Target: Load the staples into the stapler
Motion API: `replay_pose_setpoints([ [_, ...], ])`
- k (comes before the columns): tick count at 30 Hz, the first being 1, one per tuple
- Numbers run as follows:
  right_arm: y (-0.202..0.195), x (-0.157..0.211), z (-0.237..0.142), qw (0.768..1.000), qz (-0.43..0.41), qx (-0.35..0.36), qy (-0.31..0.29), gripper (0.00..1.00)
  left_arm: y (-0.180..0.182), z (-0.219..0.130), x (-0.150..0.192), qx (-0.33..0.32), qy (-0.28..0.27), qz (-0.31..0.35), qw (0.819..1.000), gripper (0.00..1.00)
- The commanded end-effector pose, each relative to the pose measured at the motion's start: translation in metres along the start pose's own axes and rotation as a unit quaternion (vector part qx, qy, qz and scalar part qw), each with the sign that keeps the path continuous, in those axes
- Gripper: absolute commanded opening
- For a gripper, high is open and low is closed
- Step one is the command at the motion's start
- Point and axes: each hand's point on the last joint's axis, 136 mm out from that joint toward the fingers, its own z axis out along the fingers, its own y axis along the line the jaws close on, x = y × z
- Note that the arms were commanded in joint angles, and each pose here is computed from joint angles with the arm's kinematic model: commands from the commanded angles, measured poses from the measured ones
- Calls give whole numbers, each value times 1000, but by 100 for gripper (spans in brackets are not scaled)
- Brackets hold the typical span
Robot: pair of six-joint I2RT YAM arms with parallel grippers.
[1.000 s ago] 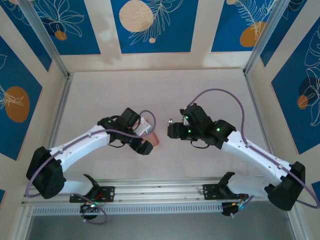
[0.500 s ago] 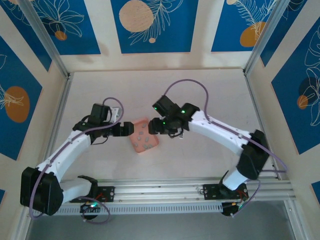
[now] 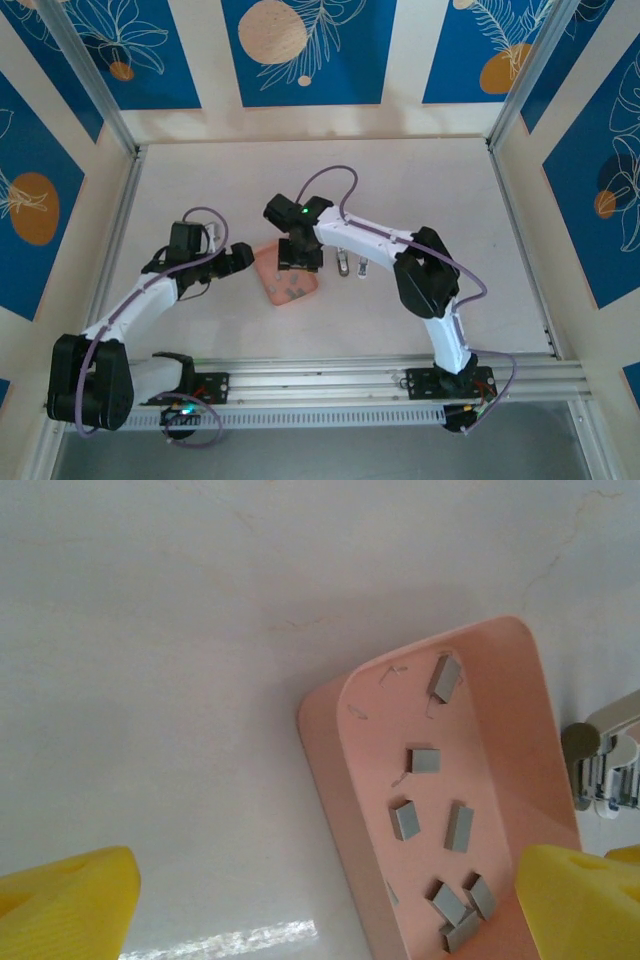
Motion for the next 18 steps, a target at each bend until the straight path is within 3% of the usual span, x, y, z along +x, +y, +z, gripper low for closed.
replay_pose_setpoints([
  [1,-1,1,5,999,35,19,7,46,0,3,1,3,-11,7,1000,92],
  [5,4,-1,18,999,41,19,19,43,-10,12,13,37,-8,3,999,83],
  [10,-1,-6,26,998,47,37,15,40,-18,19,24,42,4,8,999,78],
  [18,0,-13,37,998,59,27,10,40,-2,29,34,4,4,-31,1000,64],
])
